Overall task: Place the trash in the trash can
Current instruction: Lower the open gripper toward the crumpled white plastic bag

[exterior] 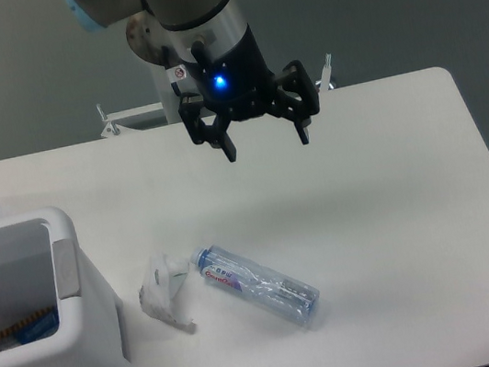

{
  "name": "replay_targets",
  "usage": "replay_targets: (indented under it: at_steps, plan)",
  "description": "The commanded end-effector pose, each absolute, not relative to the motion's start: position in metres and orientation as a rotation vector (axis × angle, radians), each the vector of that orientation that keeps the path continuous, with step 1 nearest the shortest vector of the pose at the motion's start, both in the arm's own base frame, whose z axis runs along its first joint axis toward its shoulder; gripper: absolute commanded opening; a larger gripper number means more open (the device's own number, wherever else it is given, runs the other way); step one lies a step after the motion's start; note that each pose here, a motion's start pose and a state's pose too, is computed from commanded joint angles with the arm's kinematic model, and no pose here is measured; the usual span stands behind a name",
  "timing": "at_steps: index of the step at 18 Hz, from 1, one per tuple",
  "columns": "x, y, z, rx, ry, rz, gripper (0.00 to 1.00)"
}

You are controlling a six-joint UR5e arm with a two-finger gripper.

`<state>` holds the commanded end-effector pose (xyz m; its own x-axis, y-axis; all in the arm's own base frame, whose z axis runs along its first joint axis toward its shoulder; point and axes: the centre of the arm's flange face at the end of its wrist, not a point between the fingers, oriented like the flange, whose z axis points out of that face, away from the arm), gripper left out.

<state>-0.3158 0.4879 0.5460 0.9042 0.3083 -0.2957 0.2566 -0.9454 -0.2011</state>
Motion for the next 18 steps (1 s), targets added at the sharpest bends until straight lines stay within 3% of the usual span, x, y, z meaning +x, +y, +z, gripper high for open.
replay_targets:
  at_steps: [10, 18]
  plan:
    - [-0.318, 0.505, 0.535, -2.826, -0.516, 0.419, 1.0]
    - [-0.319, 0.51, 0.474, -2.894, -0.569, 0.35, 1.0]
